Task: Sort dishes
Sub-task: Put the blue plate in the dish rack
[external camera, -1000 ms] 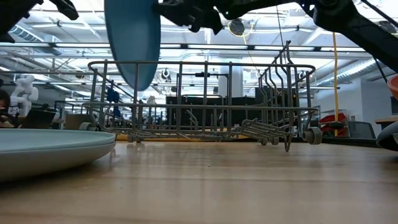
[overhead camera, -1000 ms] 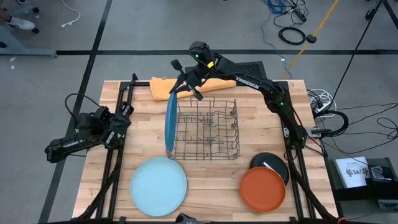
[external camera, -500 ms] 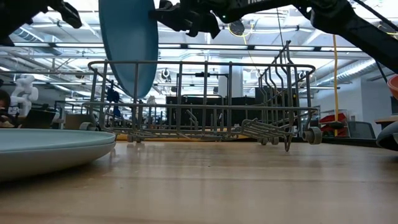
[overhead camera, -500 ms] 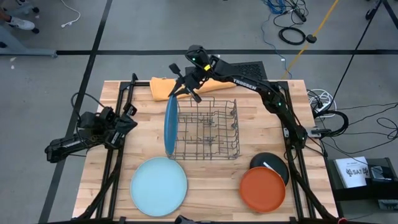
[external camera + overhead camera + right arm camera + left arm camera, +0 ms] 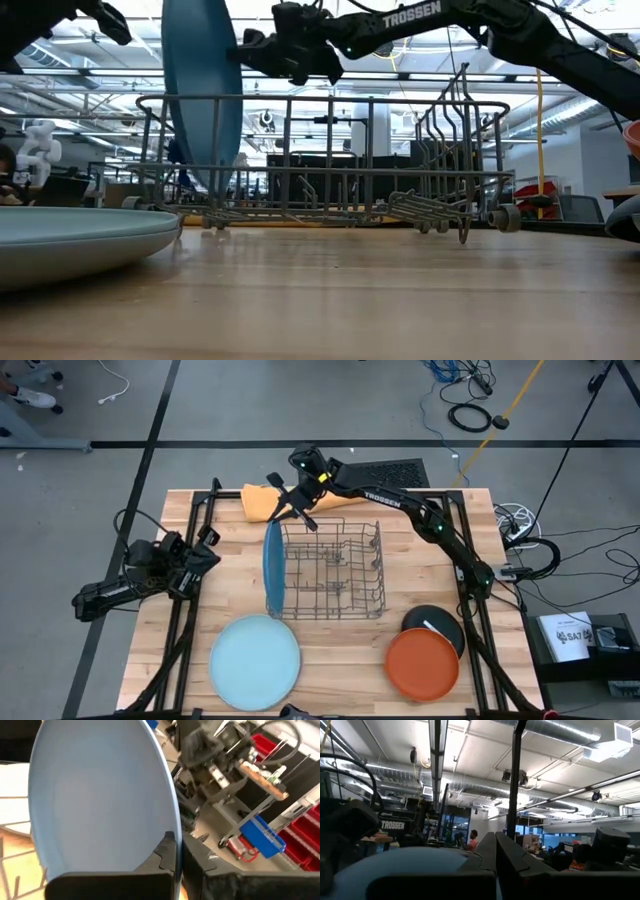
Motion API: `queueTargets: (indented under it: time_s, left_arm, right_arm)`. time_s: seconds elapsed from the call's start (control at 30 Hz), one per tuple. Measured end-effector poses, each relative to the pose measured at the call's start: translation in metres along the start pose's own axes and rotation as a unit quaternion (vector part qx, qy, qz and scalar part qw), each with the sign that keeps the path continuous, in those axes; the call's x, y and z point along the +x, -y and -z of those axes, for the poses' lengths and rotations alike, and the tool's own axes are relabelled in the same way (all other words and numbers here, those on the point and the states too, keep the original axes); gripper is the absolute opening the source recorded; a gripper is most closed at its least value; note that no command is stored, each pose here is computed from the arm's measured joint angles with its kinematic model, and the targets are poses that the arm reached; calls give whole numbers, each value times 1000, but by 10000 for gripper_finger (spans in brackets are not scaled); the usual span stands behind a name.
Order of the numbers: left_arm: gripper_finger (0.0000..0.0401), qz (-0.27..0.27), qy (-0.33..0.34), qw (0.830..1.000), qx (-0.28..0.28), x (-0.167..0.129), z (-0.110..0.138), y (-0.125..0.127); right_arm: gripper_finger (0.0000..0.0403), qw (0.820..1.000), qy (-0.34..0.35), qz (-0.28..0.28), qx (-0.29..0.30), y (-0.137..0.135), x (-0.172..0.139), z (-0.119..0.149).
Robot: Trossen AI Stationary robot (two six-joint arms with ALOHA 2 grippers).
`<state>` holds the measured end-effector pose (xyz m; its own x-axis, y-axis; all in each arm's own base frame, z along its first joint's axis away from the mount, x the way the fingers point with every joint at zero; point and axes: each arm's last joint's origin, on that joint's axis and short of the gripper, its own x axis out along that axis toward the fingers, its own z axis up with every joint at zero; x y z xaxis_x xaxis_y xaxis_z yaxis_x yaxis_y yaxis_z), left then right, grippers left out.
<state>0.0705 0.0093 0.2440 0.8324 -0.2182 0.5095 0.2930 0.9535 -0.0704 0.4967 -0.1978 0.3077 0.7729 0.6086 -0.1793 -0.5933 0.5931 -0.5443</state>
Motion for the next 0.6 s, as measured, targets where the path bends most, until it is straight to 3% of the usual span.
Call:
queueTargets:
  time_s: [0.2, 0.6]
  left_arm:
    - [0, 0, 0, 1000, 0, 0, 0, 0]
    - [0, 0, 0, 1000, 0, 0, 0, 0]
  right_arm:
    - [3, 999, -41, 27, 5, 0, 2, 6]
    - [16, 998, -54, 36, 20, 2, -4, 10]
